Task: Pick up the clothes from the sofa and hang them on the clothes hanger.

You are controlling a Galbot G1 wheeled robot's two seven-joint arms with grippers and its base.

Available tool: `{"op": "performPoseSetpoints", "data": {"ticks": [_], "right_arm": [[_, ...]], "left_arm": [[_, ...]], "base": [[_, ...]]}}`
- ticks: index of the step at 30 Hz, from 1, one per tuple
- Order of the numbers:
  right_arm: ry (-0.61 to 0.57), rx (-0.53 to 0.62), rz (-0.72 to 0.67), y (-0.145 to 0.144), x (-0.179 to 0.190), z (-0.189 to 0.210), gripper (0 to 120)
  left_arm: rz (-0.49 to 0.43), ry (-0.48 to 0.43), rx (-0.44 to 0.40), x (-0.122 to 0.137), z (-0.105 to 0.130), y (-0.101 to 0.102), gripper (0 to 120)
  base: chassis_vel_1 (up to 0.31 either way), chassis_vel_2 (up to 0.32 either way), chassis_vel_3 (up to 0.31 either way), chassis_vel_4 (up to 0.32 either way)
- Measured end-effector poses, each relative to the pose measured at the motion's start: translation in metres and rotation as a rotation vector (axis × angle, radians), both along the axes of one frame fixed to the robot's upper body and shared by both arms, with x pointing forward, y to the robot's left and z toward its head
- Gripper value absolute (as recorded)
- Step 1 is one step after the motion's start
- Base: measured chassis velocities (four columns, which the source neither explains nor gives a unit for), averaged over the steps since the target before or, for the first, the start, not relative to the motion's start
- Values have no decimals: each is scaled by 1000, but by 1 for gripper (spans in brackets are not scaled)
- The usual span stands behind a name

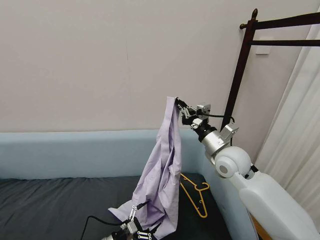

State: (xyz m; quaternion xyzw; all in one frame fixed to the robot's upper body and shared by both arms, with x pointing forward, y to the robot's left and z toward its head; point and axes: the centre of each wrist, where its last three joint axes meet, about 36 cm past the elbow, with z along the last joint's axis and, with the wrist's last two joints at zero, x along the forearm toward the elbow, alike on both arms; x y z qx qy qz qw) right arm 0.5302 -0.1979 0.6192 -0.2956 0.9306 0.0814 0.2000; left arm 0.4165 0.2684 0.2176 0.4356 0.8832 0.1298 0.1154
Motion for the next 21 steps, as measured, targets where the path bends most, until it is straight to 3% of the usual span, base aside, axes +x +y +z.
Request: {"op": "performPoseSetpoints", "data": {"ticks": [8,13,16,18,21], "right_arm": [[1,5,1,2,0,1,0],[6,7,0,2,0,-2,0],[5,8,-1,2,-1,-1,0],[3,9,-5,0,-1,0,0],[4,11,-8,-1,-1,0,0]], "left_arm": [[-51,19,11,24,-9,-16,100],[11,35,-13,31,-15,-38,100],[65,41,-26,31,-18,-47,93],[118,45,-33,30,-19,-53,82],[154,47,-35,30,-20,-52,73]], "base": [[0,0,0,0],[0,0,0,0],[0,0,0,0],[0,0,0,0],[0,0,0,0]]}}
